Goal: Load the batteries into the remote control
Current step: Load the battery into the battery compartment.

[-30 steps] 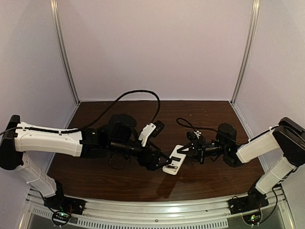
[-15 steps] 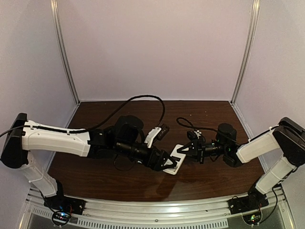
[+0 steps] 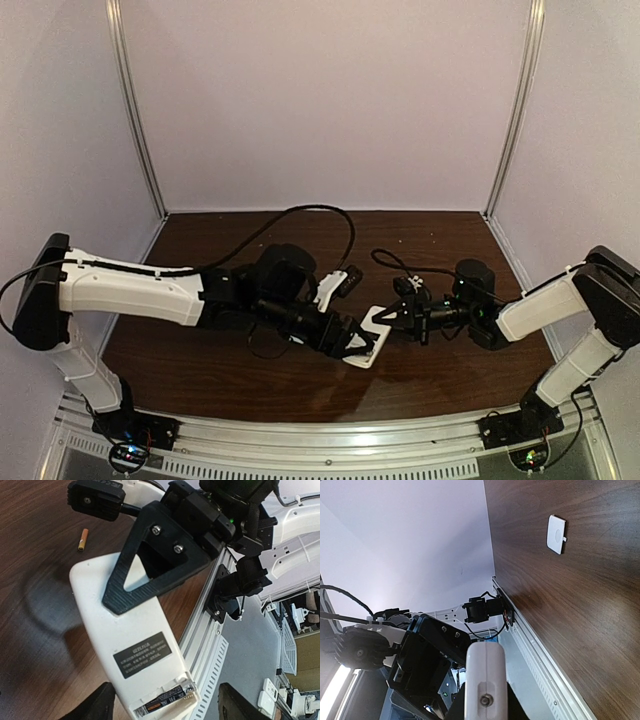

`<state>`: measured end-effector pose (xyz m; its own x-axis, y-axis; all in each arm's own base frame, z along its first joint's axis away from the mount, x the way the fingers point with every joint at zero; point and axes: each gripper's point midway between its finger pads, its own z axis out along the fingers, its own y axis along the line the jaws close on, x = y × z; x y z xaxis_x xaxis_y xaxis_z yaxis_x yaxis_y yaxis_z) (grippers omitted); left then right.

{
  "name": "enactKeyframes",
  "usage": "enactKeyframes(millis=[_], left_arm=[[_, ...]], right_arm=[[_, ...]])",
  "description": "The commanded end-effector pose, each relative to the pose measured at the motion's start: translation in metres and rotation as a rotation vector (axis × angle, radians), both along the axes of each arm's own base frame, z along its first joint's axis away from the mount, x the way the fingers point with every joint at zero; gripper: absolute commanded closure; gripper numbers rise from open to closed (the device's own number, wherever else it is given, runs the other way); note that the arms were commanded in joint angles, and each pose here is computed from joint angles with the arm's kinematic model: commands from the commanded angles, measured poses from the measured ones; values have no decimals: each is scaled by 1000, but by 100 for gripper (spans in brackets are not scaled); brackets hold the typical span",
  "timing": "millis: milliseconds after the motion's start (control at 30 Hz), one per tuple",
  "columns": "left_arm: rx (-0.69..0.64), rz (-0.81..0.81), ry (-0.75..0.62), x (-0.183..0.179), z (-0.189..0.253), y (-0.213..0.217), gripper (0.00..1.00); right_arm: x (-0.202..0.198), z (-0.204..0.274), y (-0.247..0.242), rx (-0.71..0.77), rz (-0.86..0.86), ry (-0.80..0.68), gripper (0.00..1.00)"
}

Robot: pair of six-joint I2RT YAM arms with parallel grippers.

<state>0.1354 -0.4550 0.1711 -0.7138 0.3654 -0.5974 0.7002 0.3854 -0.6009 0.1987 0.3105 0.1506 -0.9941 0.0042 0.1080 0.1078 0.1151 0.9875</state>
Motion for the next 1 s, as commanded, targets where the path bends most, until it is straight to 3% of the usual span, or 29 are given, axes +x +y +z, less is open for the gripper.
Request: enactKeyframes(millis=[0, 733, 967], left_arm=[[-4, -9, -13, 0, 5, -9, 26], [42, -21, -18, -1, -7, -12, 22], [54, -12, -18, 1, -11, -12, 26]], right_arm=[[6, 20, 2, 37, -14, -73, 100], [8, 19, -1, 25, -24, -74, 100], [7, 19, -1, 26, -21, -76, 100]])
